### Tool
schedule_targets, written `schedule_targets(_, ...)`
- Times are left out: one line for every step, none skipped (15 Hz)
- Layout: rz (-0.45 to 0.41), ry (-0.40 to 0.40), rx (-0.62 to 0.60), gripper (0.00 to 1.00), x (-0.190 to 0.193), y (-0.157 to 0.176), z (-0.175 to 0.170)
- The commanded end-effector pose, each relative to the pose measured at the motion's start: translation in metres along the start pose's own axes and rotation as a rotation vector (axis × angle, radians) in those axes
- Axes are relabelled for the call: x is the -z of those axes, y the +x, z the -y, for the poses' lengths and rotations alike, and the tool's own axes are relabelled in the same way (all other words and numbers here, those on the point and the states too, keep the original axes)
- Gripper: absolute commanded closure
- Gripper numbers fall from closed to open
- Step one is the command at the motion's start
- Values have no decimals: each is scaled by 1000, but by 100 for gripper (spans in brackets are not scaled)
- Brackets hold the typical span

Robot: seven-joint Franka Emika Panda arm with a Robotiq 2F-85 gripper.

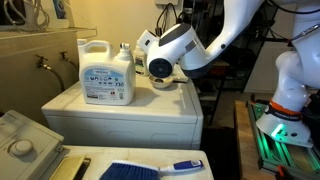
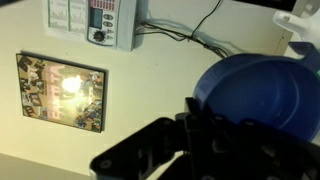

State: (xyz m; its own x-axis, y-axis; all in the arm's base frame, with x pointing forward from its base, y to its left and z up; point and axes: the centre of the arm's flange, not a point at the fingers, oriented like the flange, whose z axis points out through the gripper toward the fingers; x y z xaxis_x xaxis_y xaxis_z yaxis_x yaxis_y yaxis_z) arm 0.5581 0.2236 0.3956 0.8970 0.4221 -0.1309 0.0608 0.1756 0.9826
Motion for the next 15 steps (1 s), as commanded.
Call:
schedule_targets(-32, -60, 6, 98, -1, -11, 11)
schedule_targets(-31, -55, 14, 98, -2, -12, 12)
schedule_targets(-29, -39, 18, 98, -3, -13, 12)
schedule_targets(-10, -6, 13, 98, -3, -14, 11)
schedule_targets(5, 30, 10, 98, -4, -15, 9)
schedule_targets(26, 100, 5, 98, -4, -17, 2)
schedule_targets(48, 161, 2, 98, -4, -19, -3)
schedule_targets(55, 211, -5, 98, -4, -23, -12)
schedule_targets(64, 262, -10, 99, -4, -27, -23)
schedule_targets(65, 314, -17, 99, -5, -32, -35)
schedule_targets(66, 365, -17, 99, -4, -36, -44)
schedule_targets(62, 417, -23, 99, -4, -41, -53)
schedule_targets(51, 470, -26, 99, -4, -45, -58)
schedule_targets(42, 523, -30, 99, -3, -48, -60)
schedule_targets(30, 577, -35, 99, 0, -52, -61)
